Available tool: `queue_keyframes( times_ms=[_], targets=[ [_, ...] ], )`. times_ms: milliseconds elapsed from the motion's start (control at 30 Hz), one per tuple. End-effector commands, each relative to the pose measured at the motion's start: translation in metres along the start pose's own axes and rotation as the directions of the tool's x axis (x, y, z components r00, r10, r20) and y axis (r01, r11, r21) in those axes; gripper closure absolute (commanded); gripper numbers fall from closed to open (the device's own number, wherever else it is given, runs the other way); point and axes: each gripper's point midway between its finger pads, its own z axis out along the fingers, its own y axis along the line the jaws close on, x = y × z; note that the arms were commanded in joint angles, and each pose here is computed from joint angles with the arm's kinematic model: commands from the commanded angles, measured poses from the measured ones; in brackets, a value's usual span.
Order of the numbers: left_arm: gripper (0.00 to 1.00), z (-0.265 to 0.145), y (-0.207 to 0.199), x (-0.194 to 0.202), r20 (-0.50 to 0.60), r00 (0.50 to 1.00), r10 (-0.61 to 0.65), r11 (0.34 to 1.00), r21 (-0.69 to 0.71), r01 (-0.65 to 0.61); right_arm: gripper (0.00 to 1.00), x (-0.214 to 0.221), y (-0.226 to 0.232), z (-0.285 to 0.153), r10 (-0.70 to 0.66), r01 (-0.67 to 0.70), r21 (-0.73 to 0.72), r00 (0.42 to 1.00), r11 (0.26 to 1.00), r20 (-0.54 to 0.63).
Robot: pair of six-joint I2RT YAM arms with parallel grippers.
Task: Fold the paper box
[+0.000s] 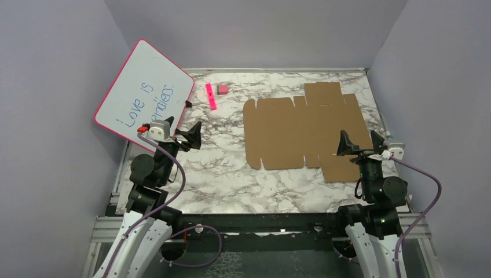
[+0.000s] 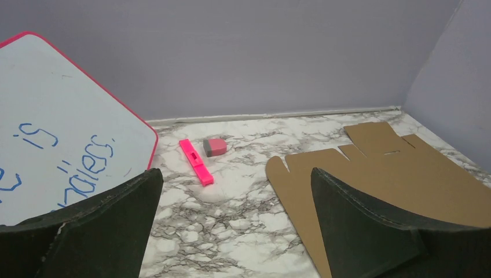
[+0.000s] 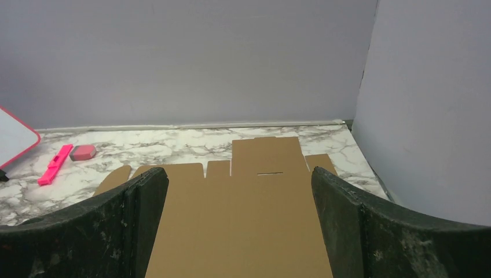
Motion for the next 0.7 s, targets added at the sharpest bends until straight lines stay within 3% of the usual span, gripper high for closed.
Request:
queue_keyframes(
  times_ms=[0, 400, 667],
  targets=[
    [0.01, -0.002, -0.003, -0.01, 0.034, 0.999, -0.004, 1.0, 0.015, 0.004, 0.0, -0.014, -0.005, -0.003, 0.009, -0.009, 0.024, 0.999, 1.0, 0.038],
    [0.01, 0.002, -0.026, -0.015, 0.025, 0.999, -0.036, 0.991, 0.13, 0.033, 0.0, -0.015, -0.005, -0.003, 0.047, -0.047, 0.033, 0.999, 0.998, 0.016],
    [0.01, 0.025, -0.046, 0.033, -0.235, 0.959, -0.158, 0.966, 0.166, 0.2, 0.0, -0.016, 0.002, 0.0, 0.1, -0.1, 0.014, 0.995, 0.995, -0.022]
  ],
)
